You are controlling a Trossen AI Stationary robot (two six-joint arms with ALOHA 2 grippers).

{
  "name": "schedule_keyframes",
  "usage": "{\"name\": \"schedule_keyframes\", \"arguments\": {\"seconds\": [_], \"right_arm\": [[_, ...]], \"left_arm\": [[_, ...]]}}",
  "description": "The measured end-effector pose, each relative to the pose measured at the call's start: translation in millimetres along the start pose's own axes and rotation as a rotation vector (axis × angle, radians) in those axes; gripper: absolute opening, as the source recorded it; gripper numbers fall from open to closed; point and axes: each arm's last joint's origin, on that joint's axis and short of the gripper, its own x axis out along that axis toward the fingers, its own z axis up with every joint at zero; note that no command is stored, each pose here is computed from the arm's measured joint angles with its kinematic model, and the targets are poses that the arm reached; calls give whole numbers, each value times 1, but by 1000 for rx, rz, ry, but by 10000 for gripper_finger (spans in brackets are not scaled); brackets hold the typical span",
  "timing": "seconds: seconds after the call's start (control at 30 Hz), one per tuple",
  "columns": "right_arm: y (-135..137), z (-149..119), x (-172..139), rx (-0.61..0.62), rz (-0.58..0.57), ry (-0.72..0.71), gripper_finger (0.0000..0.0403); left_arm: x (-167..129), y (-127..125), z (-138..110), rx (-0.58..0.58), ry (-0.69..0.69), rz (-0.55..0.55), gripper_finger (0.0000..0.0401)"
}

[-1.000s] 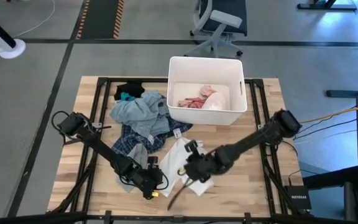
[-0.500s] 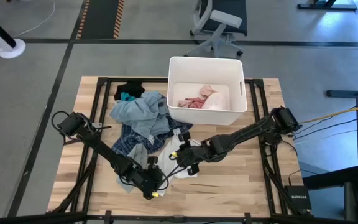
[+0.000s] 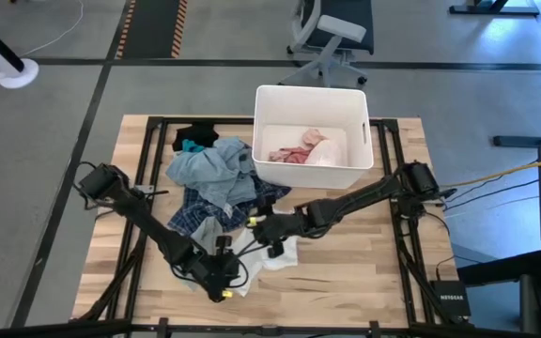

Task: Sort clothes
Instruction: Put the white boxer into the white laundry bin

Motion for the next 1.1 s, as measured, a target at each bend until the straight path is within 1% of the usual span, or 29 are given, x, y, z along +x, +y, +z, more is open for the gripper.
{"name": "schedule_keyframes", "arguments": {"seconds": [0.03,0.1,0.2,0.27,0.33,0.43,0.5,0.6,0.7,0.83,1.0,1.1], "right_arm": [[-3,2,0,7,-8,-16,244],[-8,-1,1,13,-2,-3,247],[-15,-12,6,19,32,74,248],[-14,-16,6,16,55,113,248],[-12,-14,-2,10,69,128,248],[-5,-4,-27,-29,89,137,248],[4,-1,-44,-71,96,167,248],[26,-11,-60,-167,108,298,248],[51,-29,-70,-250,84,421,248],[82,-63,-73,-354,78,488,248],[110,-98,-64,-434,109,394,248],[117,-110,-58,-472,100,310,248]], "left_arm": [[-5,-1,2,-4,-12,-6,172],[-12,-1,4,-12,-24,-13,172],[-17,-2,5,-12,-33,-24,172],[-18,-4,5,-8,-35,-27,172],[-19,-4,4,-5,-34,-24,172],[-19,-4,4,-6,-48,-1,172],[-19,-3,5,-6,-54,14,172],[-18,-3,4,-8,-52,22,172],[-18,-3,3,-7,-45,29,172],[-18,-3,3,-9,-47,31,172],[-18,-2,3,-9,-55,46,172],[-18,-2,3,-8,-55,47,172]]}}
